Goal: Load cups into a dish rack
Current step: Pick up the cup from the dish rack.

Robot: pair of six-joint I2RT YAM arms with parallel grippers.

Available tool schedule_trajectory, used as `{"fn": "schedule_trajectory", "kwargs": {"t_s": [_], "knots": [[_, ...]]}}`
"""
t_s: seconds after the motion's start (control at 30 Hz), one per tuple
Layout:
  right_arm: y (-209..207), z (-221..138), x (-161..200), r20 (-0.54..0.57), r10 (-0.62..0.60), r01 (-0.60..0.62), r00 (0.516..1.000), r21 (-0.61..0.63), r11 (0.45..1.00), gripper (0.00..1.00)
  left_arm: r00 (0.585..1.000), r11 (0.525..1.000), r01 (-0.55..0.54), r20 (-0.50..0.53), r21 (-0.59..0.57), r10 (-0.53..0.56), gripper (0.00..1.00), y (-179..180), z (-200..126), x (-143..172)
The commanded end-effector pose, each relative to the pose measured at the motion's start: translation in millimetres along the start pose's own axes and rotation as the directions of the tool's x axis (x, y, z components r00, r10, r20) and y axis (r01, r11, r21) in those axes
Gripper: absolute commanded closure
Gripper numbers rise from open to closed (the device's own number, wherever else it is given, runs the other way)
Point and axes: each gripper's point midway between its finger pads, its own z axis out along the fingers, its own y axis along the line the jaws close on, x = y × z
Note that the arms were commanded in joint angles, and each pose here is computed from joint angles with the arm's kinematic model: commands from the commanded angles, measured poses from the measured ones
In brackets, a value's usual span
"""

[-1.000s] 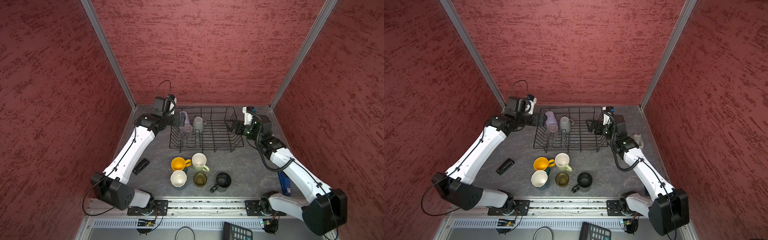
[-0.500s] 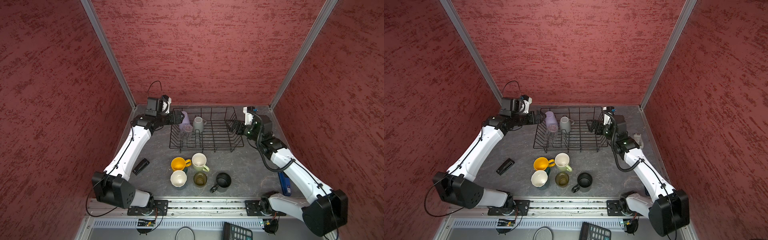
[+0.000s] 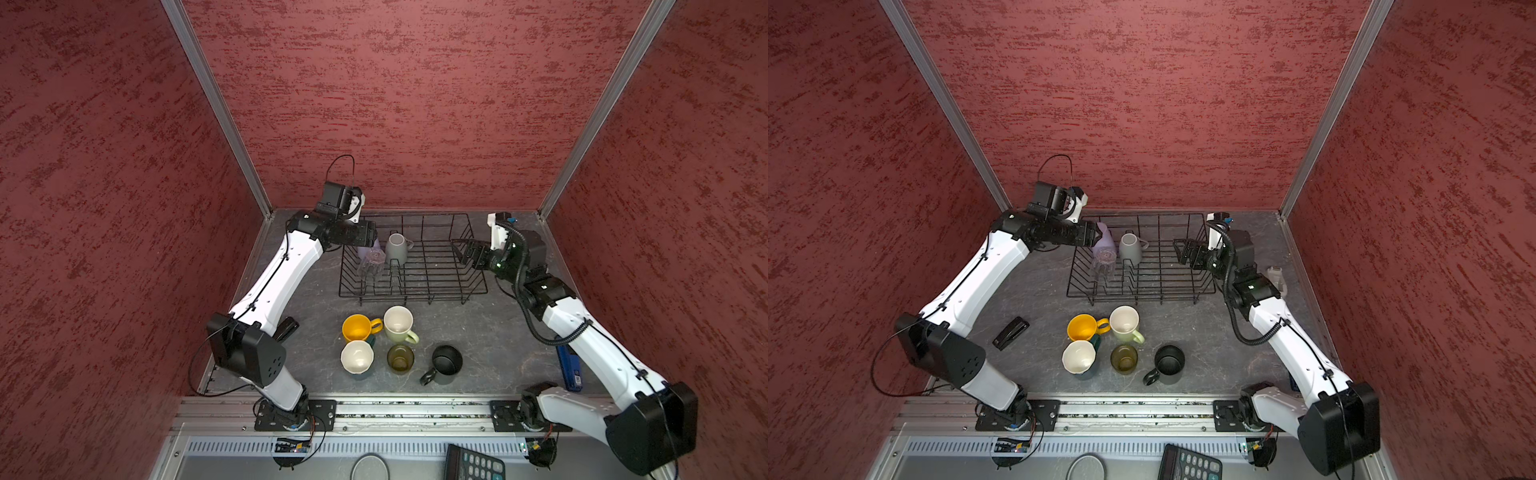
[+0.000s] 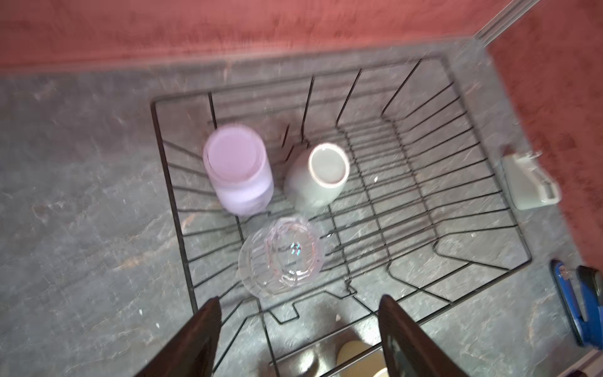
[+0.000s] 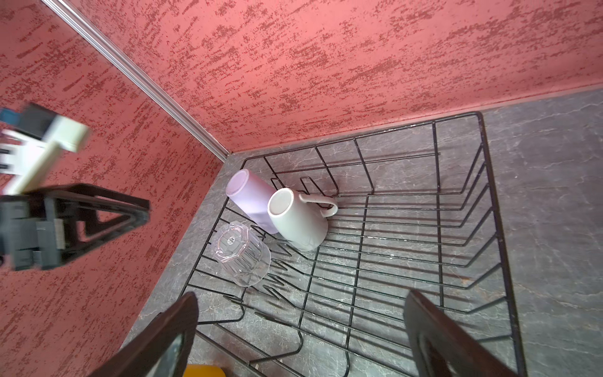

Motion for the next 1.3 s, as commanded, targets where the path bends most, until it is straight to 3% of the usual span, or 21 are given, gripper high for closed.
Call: {"fn": "schedule_trajectory", "kwargs": {"t_s": [0.0, 0.23, 0.5, 0.83, 1.27], "knots": [[2.3, -10.6, -14.9, 0.044, -0.020, 0.020, 0.999, 0.013, 1.000, 0.01, 0.997, 0.999, -0.042, -0.069, -0.028, 0.040, 0.19, -5.5, 0.6, 13.1], [2.5, -9.8, -15.7, 0.044, -0.019, 0.018, 0.999, 0.008, 1.000, 0.01, 0.976, 0.986, -0.127, -0.188, -0.110, 0.105, 0.08, -14.7, 28.3, 31.4], [2.4, -10.3, -15.3, 0.043, -0.018, 0.018, 0.999, 0.006, 1.000, 0.01, 0.958, 0.962, -0.190, -0.250, -0.195, 0.138, 0.00, -13.0, 50.1, 39.2], [1.2, -12.6, -14.0, 0.048, -0.019, 0.018, 0.999, 0.009, 1.000, 0.01, 0.955, 0.946, -0.186, -0.277, -0.266, 0.110, 0.00, -5.1, 75.4, 37.4], [-2.8, -13.8, -10.7, 0.045, -0.015, 0.015, 0.999, 0.017, 1.000, 0.01, 0.946, 0.955, -0.138, -0.322, -0.261, 0.048, 0.05, -1.9, 100.2, 46.1]]}}
